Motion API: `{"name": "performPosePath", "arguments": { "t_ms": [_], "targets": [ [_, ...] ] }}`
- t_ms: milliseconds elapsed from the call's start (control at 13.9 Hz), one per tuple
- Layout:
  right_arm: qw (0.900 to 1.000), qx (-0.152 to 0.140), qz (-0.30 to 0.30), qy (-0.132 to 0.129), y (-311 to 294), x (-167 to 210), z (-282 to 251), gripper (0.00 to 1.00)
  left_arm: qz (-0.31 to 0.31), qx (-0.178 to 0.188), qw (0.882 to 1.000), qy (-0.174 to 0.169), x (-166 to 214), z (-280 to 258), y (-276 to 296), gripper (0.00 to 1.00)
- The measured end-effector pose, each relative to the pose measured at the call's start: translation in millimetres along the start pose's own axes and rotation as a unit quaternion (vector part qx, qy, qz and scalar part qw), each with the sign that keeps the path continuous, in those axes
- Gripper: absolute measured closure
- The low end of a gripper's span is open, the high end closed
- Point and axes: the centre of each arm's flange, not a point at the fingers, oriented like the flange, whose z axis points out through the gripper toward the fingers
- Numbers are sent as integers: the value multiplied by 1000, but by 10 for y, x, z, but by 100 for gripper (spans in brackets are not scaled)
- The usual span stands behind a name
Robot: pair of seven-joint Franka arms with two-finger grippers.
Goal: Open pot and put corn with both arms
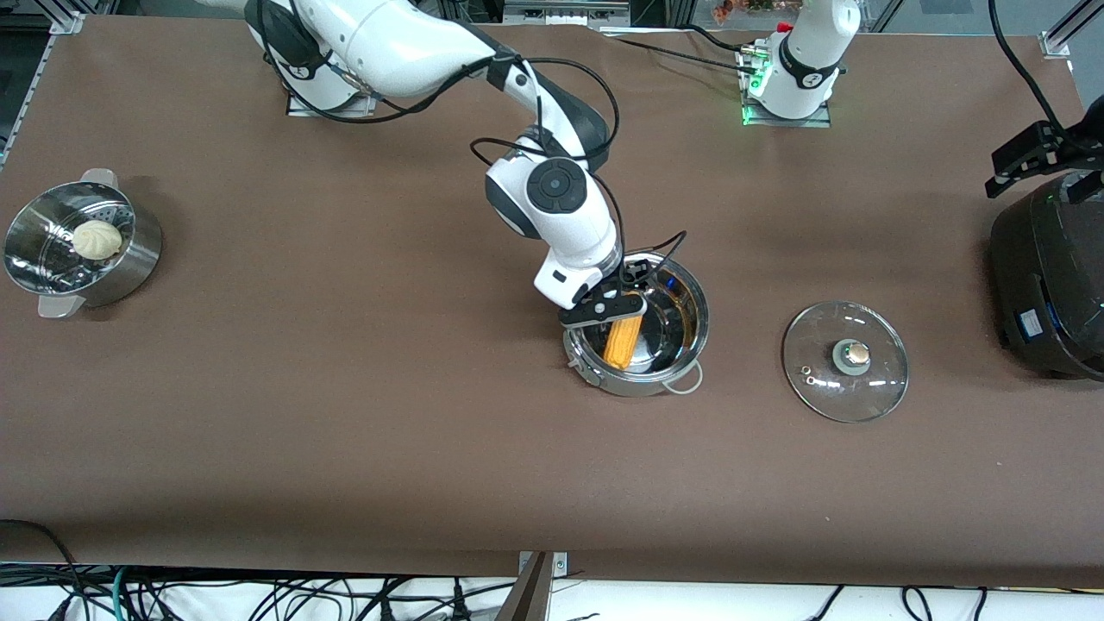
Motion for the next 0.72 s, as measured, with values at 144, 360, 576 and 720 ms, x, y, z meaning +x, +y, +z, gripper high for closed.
{"name": "performPosePath", "arguments": {
  "t_ms": [144,360,576,720],
  "targets": [
    [1000,-11,10,1,315,268,-419,0,-33,0,999,-7,119,60,-7,0],
    [999,-32,33,-8,889,606,-808,0,-45,-1,999,-13,176,118,22,0],
    [996,-59,58,-19,1342,787,-1060,0,-42,-2,999,-19,185,152,77,0],
    [992,-87,91,-12,1817,978,-1286,0,-42,-2,999,-20,187,157,86,0]
  ]
}}
